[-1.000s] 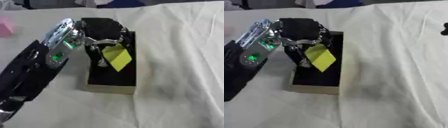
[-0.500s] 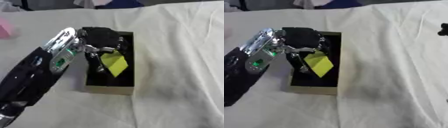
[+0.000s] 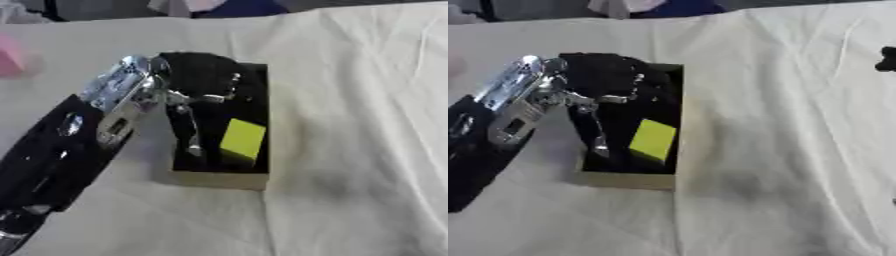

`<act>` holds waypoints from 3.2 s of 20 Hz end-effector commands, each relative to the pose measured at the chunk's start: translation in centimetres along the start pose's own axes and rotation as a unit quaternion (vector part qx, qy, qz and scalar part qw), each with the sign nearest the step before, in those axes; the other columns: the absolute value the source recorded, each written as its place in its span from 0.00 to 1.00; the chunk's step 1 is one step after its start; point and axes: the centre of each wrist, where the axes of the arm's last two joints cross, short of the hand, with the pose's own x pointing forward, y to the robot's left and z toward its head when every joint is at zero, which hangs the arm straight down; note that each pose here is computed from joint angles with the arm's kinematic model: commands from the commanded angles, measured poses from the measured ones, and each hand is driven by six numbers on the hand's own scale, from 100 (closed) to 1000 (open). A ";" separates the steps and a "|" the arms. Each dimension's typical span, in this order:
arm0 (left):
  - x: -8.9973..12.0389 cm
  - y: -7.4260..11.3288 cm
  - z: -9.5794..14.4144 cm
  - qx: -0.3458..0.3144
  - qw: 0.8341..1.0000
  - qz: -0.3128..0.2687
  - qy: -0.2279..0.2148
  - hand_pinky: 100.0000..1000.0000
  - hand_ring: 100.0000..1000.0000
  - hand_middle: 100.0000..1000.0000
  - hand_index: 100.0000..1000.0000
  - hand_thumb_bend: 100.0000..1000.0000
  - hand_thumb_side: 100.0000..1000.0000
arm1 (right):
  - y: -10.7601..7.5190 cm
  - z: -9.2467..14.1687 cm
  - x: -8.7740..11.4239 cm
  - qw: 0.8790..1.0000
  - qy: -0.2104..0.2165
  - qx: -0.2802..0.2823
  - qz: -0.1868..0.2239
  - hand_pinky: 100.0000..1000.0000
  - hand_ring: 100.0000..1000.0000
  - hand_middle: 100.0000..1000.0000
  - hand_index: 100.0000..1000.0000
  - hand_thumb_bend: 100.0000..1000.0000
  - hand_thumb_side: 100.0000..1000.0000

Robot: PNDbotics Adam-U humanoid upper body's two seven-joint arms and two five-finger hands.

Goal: Pick up objects on the table and place them in the box.

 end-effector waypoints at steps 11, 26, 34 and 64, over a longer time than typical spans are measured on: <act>-3.5 3.2 8.4 0.069 0.996 -0.017 0.054 0.82 0.90 0.84 0.90 0.57 0.31 | -0.7 -0.4 0.4 1.000 -0.013 -0.003 0.014 0.80 0.78 0.53 0.80 0.00 0.77; -10.0 -1.5 23.1 0.094 0.931 0.082 0.342 0.84 0.91 0.85 0.91 0.59 0.29 | -0.9 -0.4 0.4 1.000 -0.018 -0.004 0.024 0.80 0.78 0.53 0.80 0.00 0.77; -12.3 -4.1 28.4 0.049 0.897 0.112 0.425 0.85 0.92 0.85 0.91 0.61 0.30 | -0.9 -0.5 0.4 0.999 -0.024 -0.003 0.028 0.80 0.78 0.52 0.80 0.00 0.77; -14.9 -7.3 38.9 0.071 0.765 0.184 0.612 0.87 0.94 0.89 0.92 0.59 0.22 | -0.5 -1.6 0.7 0.998 -0.051 0.017 0.044 0.80 0.78 0.52 0.80 0.00 0.80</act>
